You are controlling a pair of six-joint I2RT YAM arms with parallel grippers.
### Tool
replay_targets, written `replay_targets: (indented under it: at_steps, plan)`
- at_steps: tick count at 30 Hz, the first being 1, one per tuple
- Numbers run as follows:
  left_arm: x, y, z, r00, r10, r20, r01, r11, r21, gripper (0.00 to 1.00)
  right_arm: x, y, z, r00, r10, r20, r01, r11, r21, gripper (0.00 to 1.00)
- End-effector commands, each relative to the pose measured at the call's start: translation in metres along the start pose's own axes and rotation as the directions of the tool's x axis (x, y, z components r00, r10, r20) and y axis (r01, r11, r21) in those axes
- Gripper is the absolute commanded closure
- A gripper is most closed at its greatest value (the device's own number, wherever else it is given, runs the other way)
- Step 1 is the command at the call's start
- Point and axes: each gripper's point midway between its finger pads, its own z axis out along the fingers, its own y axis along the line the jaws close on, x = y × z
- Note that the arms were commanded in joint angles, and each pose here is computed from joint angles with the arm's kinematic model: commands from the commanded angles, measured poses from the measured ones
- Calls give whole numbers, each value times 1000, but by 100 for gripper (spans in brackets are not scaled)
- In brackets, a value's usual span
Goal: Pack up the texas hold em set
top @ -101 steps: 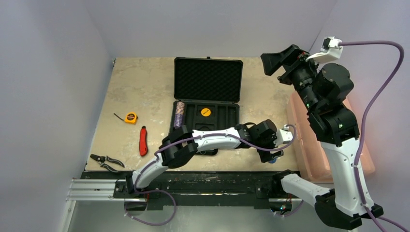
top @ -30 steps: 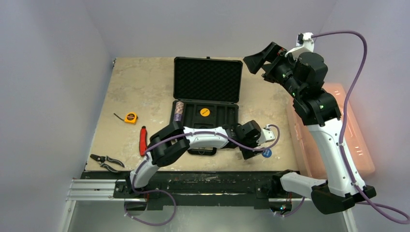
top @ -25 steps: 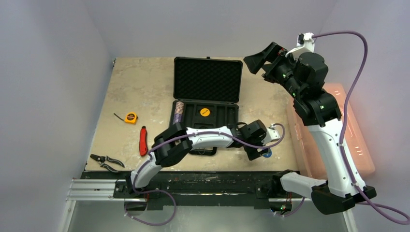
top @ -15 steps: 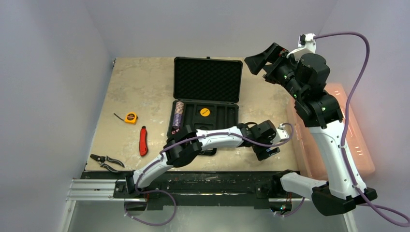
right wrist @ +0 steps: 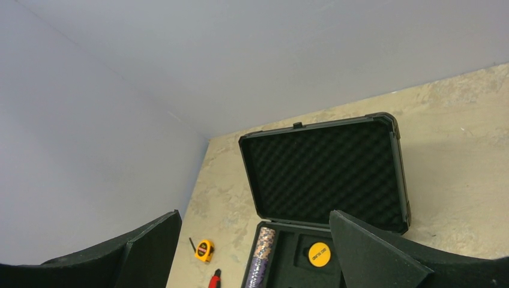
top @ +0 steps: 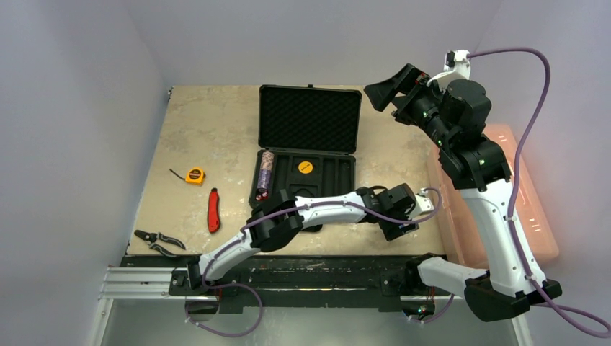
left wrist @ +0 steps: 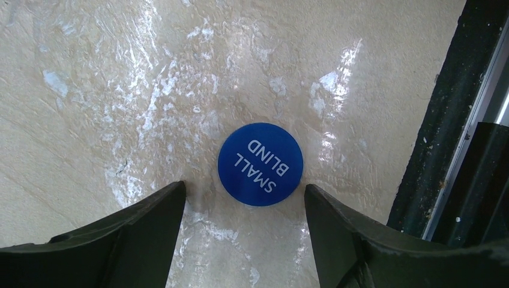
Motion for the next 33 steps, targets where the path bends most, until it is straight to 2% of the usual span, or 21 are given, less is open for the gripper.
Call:
replay_targets:
  at_steps: [1, 16, 28, 33]
  plan:
    - [3, -15, 7, 999, 49, -11, -49, 999, 7, 28, -7, 7, -3, 1000, -6, 23, 7, 1000, -24, 1]
    - [-2, -27, 16, 995, 103, 0, -103, 995, 19, 30, -7, 7, -8, 1000, -3, 25, 4, 1000, -25, 1]
    - [12, -15, 21, 991, 128, -48, -130, 991, -34, 40, -8, 7, -9, 1000, -3, 28, 4, 1000, -26, 1]
    - [19, -9, 21, 988, 136, -69, -140, 988, -62, 50, -7, 8, -7, 1000, -3, 23, 4, 1000, -28, 1]
